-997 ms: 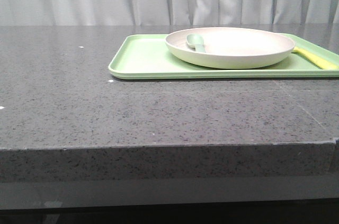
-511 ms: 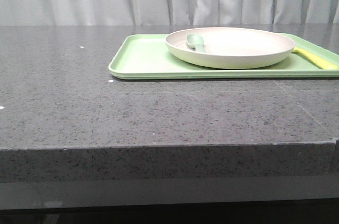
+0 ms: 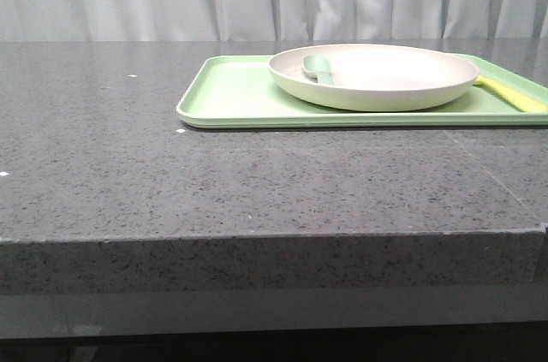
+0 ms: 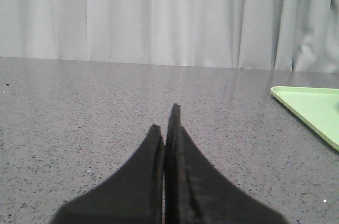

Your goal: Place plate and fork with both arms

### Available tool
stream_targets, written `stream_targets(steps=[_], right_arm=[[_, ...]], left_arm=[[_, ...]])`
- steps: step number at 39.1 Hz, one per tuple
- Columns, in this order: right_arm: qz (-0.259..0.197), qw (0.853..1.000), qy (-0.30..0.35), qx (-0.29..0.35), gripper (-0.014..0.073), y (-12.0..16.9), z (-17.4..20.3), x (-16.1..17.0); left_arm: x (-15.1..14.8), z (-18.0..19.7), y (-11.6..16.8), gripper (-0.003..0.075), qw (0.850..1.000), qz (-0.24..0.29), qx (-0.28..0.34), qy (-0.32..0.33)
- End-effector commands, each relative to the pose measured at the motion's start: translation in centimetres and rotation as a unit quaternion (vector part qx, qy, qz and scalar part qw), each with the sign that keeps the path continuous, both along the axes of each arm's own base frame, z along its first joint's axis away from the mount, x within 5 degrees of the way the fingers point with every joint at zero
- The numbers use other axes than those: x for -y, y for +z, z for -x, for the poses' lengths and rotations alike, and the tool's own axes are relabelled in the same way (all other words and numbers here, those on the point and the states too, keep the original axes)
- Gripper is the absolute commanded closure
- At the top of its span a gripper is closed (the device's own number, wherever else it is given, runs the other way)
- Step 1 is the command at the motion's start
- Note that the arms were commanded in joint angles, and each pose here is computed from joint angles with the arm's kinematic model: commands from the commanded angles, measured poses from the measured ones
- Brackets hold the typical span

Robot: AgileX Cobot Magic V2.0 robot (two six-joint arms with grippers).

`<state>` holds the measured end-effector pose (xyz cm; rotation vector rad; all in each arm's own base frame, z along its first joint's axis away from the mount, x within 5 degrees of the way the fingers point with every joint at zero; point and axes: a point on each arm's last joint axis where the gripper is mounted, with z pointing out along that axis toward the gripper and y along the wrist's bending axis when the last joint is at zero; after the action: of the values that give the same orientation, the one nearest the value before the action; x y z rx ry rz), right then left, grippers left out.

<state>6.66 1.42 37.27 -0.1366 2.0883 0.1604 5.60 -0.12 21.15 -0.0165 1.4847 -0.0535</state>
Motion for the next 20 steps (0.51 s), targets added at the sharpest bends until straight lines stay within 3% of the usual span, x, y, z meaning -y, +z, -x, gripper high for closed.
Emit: stream_targets(steps=[1,10,20], right_arm=[[-0.001,0.995,-0.028,0.098,0.0664,-0.5,0.4,0.5],[-0.013,0.972,-0.064,0.227,0.0664,-7.1,1.3,1.0],[-0.012,0.953,-0.096,0.287,0.0664,-14.1,1.1,1.5]], left_arm=[[0.0,0.3,0.7,0.0738,0.999,0.007,0.050,-0.001],[0.0,0.3,0.7,0.0738,0.999,0.007,0.049,-0.001],[0.0,0.3,0.7,0.0738,0.999,0.007,0.049,-0.001]])
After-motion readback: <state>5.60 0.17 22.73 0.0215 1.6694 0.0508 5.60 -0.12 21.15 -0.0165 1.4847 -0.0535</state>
